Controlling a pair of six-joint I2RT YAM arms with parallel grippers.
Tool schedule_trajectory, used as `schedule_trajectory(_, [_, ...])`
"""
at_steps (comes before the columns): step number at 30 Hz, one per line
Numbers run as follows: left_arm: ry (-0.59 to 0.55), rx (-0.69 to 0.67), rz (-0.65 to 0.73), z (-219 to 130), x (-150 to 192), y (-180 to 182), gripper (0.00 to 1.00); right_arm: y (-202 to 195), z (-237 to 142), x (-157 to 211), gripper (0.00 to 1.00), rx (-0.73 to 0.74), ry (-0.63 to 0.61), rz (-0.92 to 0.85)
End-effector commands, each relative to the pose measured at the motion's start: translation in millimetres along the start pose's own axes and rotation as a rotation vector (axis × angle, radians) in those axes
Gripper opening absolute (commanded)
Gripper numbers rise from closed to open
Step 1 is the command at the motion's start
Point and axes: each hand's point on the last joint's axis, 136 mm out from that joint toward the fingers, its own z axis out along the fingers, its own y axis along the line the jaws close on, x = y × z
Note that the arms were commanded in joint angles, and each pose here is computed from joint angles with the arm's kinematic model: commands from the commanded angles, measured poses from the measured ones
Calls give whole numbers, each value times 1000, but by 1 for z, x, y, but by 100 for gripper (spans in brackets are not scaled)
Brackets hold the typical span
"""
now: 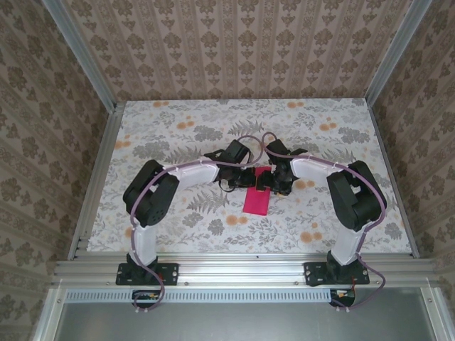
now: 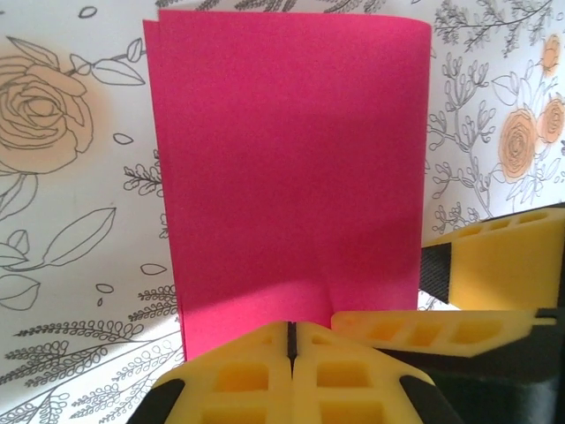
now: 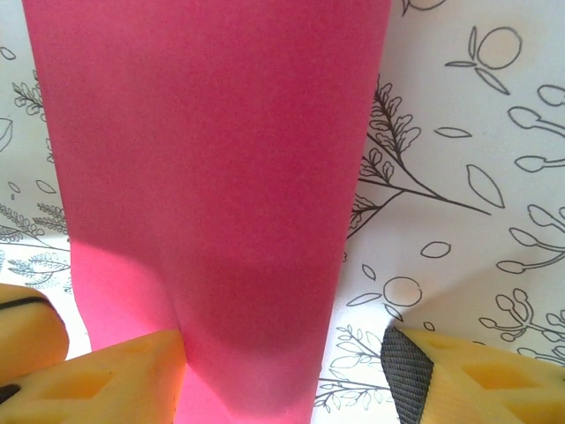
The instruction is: Fold a paper plane with a square sheet of paper (pick it up from the middle)
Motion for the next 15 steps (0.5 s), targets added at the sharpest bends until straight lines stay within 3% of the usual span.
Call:
schedule_trajectory(1, [37, -21, -39, 5, 6, 4, 0, -19, 20, 14, 65, 74, 52, 18])
schedule_trajectory(15, [74, -85, -52, 18, 16, 22, 0, -19, 21, 15, 65, 72, 54, 20])
